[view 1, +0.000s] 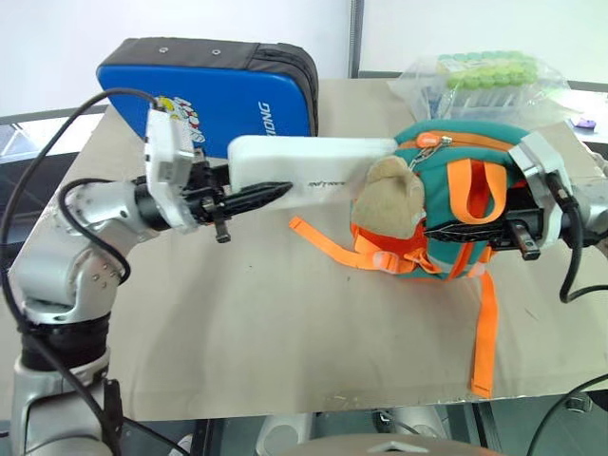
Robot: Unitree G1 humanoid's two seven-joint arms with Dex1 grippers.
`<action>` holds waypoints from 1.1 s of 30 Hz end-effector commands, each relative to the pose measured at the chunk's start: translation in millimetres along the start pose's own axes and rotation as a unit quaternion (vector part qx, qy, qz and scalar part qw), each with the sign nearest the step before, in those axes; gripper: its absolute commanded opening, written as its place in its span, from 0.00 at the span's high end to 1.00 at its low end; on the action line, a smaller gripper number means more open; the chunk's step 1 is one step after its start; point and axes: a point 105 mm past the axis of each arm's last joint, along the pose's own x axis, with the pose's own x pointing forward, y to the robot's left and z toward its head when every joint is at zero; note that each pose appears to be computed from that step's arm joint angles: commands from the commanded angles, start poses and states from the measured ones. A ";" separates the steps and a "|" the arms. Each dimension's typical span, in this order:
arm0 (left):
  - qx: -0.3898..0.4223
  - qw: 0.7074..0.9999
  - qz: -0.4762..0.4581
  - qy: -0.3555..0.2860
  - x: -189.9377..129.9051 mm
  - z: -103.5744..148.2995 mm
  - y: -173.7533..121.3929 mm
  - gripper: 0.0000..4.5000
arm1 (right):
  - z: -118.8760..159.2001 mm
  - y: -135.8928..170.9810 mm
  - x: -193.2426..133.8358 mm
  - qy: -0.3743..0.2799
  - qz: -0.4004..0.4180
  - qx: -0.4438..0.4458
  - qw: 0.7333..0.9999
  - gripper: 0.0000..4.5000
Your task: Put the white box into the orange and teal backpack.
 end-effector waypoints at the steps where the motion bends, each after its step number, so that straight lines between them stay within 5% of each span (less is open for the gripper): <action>1: 0.053 0.995 -0.082 -0.025 29.9 13.2 -9.4 0.77 | 14.6 14.3 3.6 -0.009 0.023 -0.039 0.999 0.99; 8: 0.080 0.986 -0.144 -0.011 72.0 22.5 2.4 0.77 | 18.3 12.5 11.9 -0.017 0.007 -0.073 0.997 0.99; 17: 0.064 0.976 -0.180 0.109 156.2 -30.4 -18.2 0.77 | 19.5 7.8 21.7 -0.033 -0.047 -0.101 0.993 0.99; 18: 0.053 0.980 -0.160 0.103 156.5 -30.3 -14.5 0.55 | 17.7 5.9 22.3 -0.033 -0.061 -0.098 0.993 1.00; 23: -0.097 0.992 -0.067 0.038 102.7 -7.9 27.9 0.11 | 6.2 -17.6 19.1 -0.019 -0.135 -0.087 0.987 1.00; 29: -0.290 0.956 -0.050 -0.005 24.8 9.9 30.5 0.11 | -1.7 -31.1 23.4 -0.017 -0.154 -0.086 0.984 1.00; 33: -0.368 0.921 -0.121 -0.031 22.2 24.9 -5.9 0.11 | 2.5 -30.7 27.9 -0.025 -0.145 -0.085 0.985 1.00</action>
